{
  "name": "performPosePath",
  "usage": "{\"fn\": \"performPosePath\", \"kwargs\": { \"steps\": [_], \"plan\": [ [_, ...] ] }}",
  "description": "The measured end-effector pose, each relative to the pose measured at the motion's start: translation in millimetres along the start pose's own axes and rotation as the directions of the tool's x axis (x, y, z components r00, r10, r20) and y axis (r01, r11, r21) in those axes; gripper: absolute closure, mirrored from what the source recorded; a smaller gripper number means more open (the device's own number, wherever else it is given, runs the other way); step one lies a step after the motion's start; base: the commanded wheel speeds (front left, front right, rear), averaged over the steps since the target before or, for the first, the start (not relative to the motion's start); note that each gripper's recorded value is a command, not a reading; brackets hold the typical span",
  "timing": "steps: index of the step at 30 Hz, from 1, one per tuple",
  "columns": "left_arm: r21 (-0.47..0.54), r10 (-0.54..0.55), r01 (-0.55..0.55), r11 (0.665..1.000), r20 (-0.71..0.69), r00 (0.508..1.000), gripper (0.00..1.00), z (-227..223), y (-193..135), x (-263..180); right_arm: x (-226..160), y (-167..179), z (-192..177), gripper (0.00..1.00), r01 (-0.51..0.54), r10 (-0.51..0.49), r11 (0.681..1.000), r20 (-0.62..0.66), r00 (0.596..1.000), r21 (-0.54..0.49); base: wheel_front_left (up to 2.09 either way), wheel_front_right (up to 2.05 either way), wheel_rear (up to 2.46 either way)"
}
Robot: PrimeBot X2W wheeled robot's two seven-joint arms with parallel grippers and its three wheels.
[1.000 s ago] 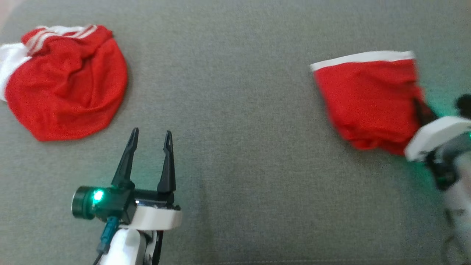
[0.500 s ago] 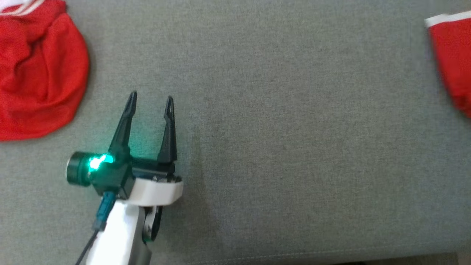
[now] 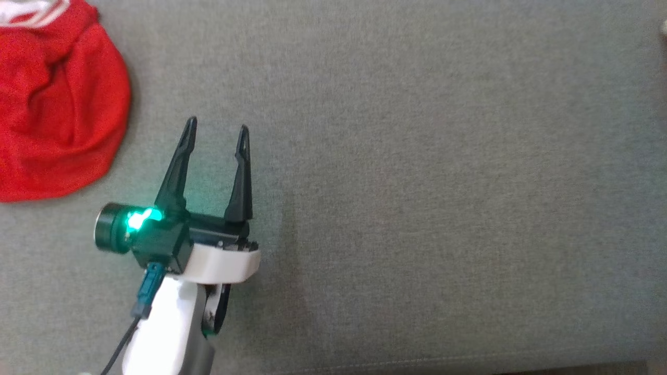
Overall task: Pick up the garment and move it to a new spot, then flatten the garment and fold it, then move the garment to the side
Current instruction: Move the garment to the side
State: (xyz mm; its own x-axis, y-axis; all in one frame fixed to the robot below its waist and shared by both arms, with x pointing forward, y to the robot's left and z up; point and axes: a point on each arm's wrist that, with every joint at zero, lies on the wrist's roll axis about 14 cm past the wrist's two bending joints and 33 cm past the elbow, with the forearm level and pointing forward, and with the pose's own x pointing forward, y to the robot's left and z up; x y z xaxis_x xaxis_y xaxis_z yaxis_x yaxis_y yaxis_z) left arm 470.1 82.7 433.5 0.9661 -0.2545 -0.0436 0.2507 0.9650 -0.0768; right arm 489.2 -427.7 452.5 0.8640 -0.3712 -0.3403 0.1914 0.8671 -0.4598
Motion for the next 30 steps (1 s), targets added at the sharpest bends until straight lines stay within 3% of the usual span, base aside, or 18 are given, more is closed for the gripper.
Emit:
{"fn": "performPosePath", "kwargs": {
  "steps": [4,8,17,22,30],
  "plan": [
    [0.015,0.014,-0.014,1.0,0.01,1.0,0.0,10.2,0.6,-11.3,-15.6,43.7,24.5,0.0,-0.078,0.066,0.993,0.127,0.99,0.089,0.0,0.0,0.0],
    [0.034,0.061,-0.06,0.998,-0.022,0.998,0.0,8.3,7.8,-36.5,-46.4,95.5,44.4,0.0,-0.203,0.157,0.964,0.249,0.956,0.171,0.0,0.0,0.0],
    [0.043,0.199,-0.197,0.979,-0.042,0.979,0.0,14.7,28.1,-101.8,-147.2,191.9,32.5,0.0,-0.447,0.335,0.83,0.344,0.877,0.333,0.0,0.0,0.0],
    [0.029,0.237,-0.237,0.971,0.02,0.971,0.0,35.1,33.3,-125.0,-193.4,210.3,49.7,0.0,-0.522,0.356,0.774,0.435,0.827,0.358,0.0,0.0,0.0],
    [0.035,0.277,-0.279,0.96,0.051,0.96,0.0,40.0,39.3,-156.9,-242.8,227.8,18.5,0.0,-0.564,0.413,0.752,0.423,0.807,0.342,0.0,0.0,0.0]
  ]
}}
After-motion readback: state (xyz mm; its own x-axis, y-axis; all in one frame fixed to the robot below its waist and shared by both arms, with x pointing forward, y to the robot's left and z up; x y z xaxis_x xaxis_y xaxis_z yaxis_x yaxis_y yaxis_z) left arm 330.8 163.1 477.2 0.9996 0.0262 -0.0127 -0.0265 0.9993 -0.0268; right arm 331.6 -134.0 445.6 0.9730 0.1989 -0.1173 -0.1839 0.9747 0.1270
